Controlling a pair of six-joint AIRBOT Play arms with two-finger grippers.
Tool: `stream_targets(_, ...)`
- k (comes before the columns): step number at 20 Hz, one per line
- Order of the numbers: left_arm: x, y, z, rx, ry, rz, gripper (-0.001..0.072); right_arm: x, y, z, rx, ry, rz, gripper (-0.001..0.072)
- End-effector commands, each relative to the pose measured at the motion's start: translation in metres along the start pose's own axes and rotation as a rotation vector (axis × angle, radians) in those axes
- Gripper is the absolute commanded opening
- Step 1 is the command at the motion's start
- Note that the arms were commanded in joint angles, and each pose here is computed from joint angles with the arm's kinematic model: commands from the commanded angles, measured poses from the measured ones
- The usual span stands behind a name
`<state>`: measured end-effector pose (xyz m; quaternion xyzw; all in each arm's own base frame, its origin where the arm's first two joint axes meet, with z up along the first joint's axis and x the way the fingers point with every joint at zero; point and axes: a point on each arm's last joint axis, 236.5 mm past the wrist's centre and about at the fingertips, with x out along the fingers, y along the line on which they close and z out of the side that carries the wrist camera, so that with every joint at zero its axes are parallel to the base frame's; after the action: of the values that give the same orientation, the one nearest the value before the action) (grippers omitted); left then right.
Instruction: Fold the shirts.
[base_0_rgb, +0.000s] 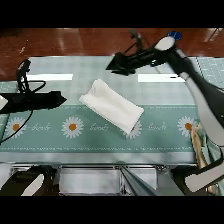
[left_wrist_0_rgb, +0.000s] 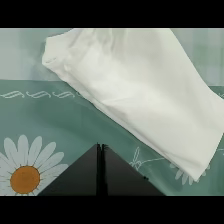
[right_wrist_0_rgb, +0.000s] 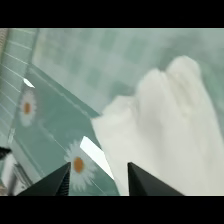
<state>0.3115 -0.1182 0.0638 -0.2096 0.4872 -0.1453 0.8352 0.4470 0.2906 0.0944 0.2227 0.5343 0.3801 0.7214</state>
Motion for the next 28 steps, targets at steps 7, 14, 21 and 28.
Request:
stream_targets(7,0.002,0.0,-0.003,0.002,0.009,-0.005,0.0021,-0.112,-0.154,-0.191,0.507,-0.396,-0.54,0.0409)
stream_targets(14,0.002,0.0,-0.003,0.001,0.013,-0.005,0.0021,0.0,-0.139,-0.236,0.716,-0.24,-0.199,0.0409)
stream_targets(21,0.002,0.0,-0.003,0.001,0.013,-0.005,0.0021,0.064,-0.115,-0.2,0.67,-0.128,-0.058,0.0348)
stream_targets(28,0.002,0.0,-0.003,0.002,0.013,-0.005,0.0022,0.065,-0.057,-0.12,0.254,-0.004,-0.005,0.0019)
